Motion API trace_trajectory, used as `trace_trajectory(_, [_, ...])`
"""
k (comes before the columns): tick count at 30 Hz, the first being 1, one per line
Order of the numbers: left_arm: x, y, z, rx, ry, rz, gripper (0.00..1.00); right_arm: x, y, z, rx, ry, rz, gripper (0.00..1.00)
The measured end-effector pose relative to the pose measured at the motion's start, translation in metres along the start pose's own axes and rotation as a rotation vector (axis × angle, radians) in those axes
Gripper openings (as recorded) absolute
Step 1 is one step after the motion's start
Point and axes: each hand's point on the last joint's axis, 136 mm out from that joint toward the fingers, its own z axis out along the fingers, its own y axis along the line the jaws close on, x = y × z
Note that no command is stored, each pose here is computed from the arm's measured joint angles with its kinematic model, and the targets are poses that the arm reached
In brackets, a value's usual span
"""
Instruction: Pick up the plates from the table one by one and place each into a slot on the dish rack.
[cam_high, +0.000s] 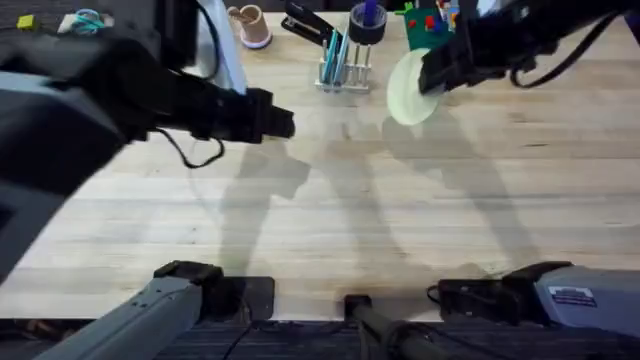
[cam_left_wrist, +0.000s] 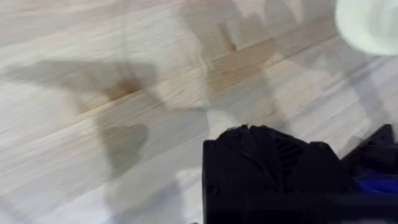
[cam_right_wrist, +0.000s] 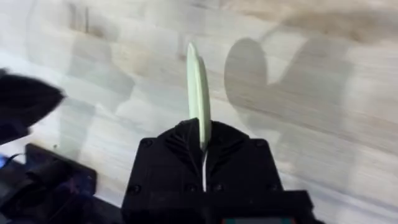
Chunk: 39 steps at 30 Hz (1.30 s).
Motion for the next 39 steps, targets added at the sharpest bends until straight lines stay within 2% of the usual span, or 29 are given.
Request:
trace_trajectory(4, [-0.006, 0.001, -0.027, -0.089, -0.015, 0.035, 0.04, -0.007, -0.009, -0.018, 0.078, -0.028, -0.003, 0.029])
trace_trajectory(9, [-0.013, 0.002, -0.047, -0.155, -0.017, 0.071, 0.054, -0.012, -0.019, -0.034, 0.17, -0.053, -0.006, 0.029])
trace_trajectory(11, [-0.016, 0.004, -0.052, -0.183, -0.021, 0.083, 0.275, -0.013, -0.02, -0.039, 0.194, -0.063, -0.008, 0.028])
trace_trajectory(15, [-0.019, 0.008, -0.056, -0.219, -0.029, 0.091, 0.89, -0.018, -0.02, -0.045, 0.223, -0.088, -0.012, 0.028])
trace_trajectory(16, [-0.019, 0.009, -0.057, -0.224, -0.028, 0.091, 0.968, -0.019, -0.02, -0.046, 0.227, -0.09, -0.012, 0.028])
trace_trajectory(18, [-0.019, 0.011, -0.057, -0.234, -0.028, 0.091, 0.993, -0.019, -0.02, -0.046, 0.233, -0.095, -0.013, 0.028])
trace_trajectory(29, [-0.034, 0.012, -0.058, -0.244, -0.087, 0.115, 0.995, -0.021, -0.021, -0.047, 0.242, -0.1, -0.015, 0.029])
trace_trajectory(39, [-0.035, 0.011, -0.058, -0.244, -0.09, 0.116, 0.996, -0.024, -0.014, -0.046, 0.199, -0.11, -0.018, 0.029])
